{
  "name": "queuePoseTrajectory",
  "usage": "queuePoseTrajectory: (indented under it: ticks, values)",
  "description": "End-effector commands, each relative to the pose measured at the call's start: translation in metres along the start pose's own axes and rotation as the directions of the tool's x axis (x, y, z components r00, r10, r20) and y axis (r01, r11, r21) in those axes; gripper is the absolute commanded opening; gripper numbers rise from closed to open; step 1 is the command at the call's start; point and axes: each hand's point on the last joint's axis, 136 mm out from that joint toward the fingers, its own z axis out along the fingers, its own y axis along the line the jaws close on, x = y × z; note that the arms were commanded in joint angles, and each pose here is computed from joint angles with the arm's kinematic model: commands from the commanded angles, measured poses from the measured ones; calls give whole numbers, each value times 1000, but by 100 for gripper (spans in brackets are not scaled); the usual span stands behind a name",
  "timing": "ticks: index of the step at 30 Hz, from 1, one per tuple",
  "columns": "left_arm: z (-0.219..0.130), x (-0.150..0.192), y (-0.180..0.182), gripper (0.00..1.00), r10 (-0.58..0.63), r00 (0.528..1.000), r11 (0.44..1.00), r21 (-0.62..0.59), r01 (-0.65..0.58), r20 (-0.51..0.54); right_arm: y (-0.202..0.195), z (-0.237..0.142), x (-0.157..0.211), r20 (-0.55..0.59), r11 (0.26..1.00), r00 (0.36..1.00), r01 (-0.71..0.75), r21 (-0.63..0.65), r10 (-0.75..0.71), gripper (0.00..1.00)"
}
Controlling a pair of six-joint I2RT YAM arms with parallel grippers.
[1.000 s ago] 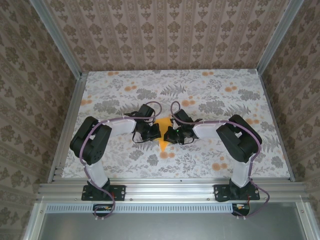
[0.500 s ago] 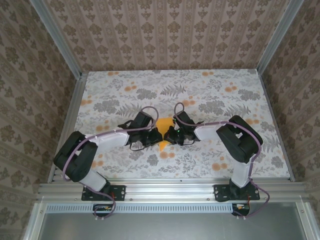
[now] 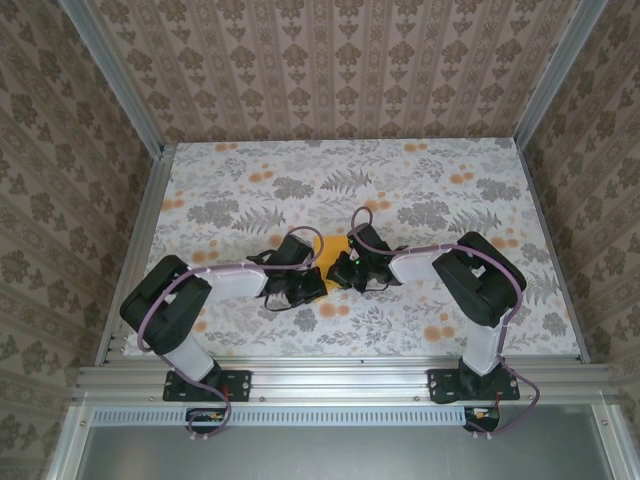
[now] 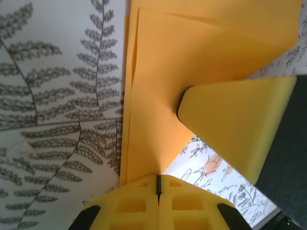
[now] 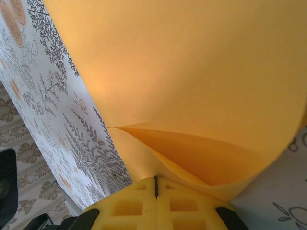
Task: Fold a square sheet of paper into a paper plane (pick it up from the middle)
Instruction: Third fold the triangle at the center of the table.
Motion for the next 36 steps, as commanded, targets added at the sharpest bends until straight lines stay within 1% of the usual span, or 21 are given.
queuePoseTrajectory:
  ticks: [1, 7, 10, 12, 21, 27, 34, 36]
  values:
    - [0, -9, 5, 4, -2, 999, 999, -44, 4, 38, -59, 7, 6, 23, 979, 996, -89, 183, 86, 4]
    - [2, -4, 19, 3, -12, 999, 997, -78, 15, 39, -59, 7, 7, 14, 980, 997, -76, 182, 75, 4]
    - [6, 4, 39, 3, -45, 998, 993, -108, 48, 32, -56, 7, 6, 2, 984, 999, -39, 173, 39, 4]
    - [8, 10, 50, 2, -60, 998, 990, -127, 62, 22, -50, 7, 3, -5, 989, 1000, 5, 146, -4, 4]
    - [11, 34, 87, 0, -93, 995, 978, -190, 85, -33, -25, 1, -28, -32, 976, 976, 216, 14, -216, 6]
    - [10, 41, 99, 0, -105, 993, 975, -204, 93, -48, -20, -8, -52, -15, 964, 965, 263, -38, -263, 6]
    - [7, 42, 102, 0, -106, 993, 974, -207, 94, -47, -32, -16, -82, 18, 966, 966, 256, 28, -256, 7]
    - [6, 40, 99, 0, -100, 994, 975, -202, 89, -44, -31, -20, -91, 32, 966, 965, 258, 28, -259, 7]
